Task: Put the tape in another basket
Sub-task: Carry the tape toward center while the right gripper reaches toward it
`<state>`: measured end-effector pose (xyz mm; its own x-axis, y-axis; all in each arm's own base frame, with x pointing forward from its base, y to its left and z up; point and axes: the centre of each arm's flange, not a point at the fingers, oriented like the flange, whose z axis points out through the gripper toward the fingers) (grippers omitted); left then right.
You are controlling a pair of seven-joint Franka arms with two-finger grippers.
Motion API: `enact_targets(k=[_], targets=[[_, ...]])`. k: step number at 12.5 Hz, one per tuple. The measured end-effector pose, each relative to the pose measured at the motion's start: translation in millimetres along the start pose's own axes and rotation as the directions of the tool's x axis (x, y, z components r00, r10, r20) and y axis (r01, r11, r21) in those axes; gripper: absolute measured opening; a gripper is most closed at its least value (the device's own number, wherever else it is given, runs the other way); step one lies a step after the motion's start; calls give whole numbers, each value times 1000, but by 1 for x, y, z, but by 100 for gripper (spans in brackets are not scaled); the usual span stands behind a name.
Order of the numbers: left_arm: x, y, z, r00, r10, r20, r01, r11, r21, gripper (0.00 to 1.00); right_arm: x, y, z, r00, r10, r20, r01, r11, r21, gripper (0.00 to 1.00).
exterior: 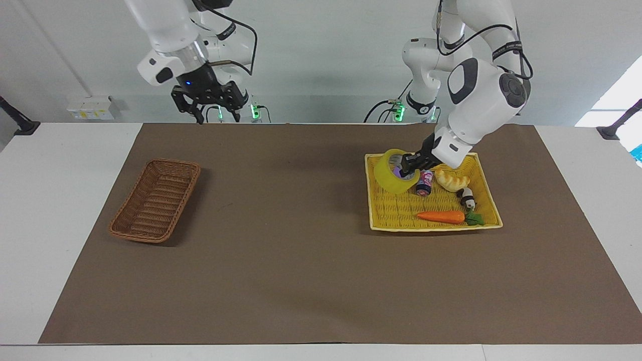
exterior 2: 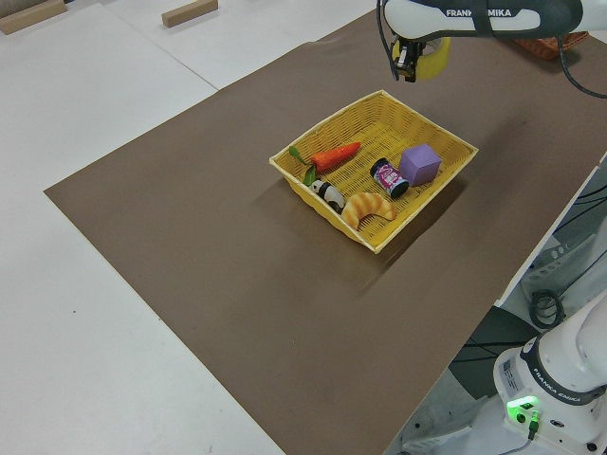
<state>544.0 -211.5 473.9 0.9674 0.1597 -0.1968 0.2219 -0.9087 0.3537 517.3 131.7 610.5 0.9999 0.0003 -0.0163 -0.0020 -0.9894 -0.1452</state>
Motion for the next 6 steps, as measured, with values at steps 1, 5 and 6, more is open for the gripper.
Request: enact_targets(k=[1,5,6], targets=[[-10,17,13,1000,19,0,-19,999,-26,22,2,-28,17,999,-38,8,37,999,34,100],[-54,82,71,995,93,-25,-95,991,-98,22,3,-96,64,992,-110,63,99,982,159,100],[-62,93,78,995,99,-28,-102,988,-115,22,4,-106,73,991,-112,72,96,976,193,100]])
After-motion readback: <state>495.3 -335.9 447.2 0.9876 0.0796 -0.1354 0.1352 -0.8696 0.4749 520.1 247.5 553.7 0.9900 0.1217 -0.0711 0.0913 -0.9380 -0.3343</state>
